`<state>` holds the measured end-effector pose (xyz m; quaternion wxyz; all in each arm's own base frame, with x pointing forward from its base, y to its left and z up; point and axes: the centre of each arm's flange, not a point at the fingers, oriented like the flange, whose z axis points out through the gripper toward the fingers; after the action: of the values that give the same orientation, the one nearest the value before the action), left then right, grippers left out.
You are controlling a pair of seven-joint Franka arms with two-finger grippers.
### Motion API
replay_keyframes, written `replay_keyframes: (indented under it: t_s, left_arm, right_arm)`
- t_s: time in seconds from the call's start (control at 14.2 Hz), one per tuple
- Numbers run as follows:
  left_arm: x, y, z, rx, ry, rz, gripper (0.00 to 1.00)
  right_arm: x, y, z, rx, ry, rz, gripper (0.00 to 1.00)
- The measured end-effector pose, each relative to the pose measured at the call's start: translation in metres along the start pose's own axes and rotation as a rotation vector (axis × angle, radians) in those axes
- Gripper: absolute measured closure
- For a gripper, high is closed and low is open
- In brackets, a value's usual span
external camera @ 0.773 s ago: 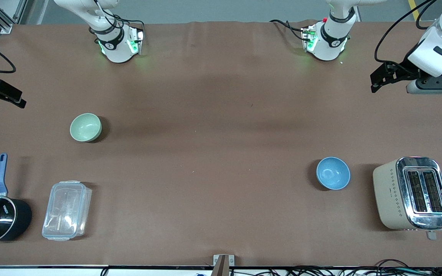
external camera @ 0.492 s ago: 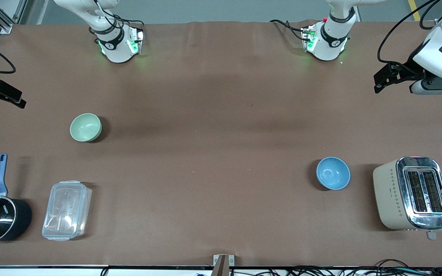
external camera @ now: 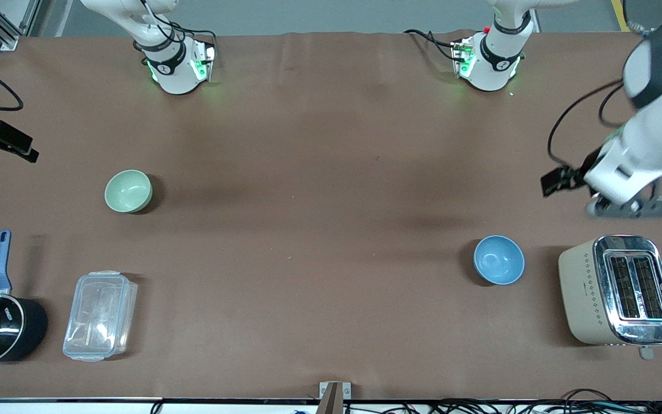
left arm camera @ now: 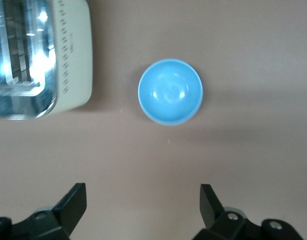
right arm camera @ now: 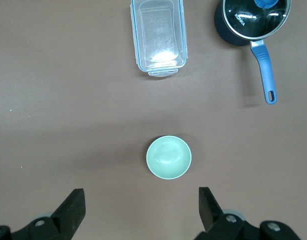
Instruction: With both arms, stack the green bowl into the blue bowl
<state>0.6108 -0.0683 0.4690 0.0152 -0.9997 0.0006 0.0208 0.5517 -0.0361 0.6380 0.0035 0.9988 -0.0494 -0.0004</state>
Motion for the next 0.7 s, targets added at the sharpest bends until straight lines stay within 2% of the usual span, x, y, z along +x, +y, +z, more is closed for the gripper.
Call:
replay_keyframes:
  t_s: [0.21,0.35,0.49,0.7]
  left_arm:
    - [0.029,-0.004,0.081,-0.016,-0.018,-0.067,0.00]
    - [0.040,-0.003,0.120,-0.027,-0.020,-0.084,0.00]
    - [0.051,-0.008,0.153,-0.040,-0.004,-0.097,0.00]
    - [0.058,-0.013,0.195,-0.051,-0.003,-0.109,0.01]
  right_arm:
    - [0.000,0.001,0.002,0.000,-0.005,0.001,0.02]
    - [0.002,0.012,0.014,-0.001,-0.029,0.004,0.03]
    - [0.013,0.031,0.049,0.003,-0.065,0.003,0.00]
    - [0.027,0.064,0.128,0.017,-0.091,-0.039,0.00]
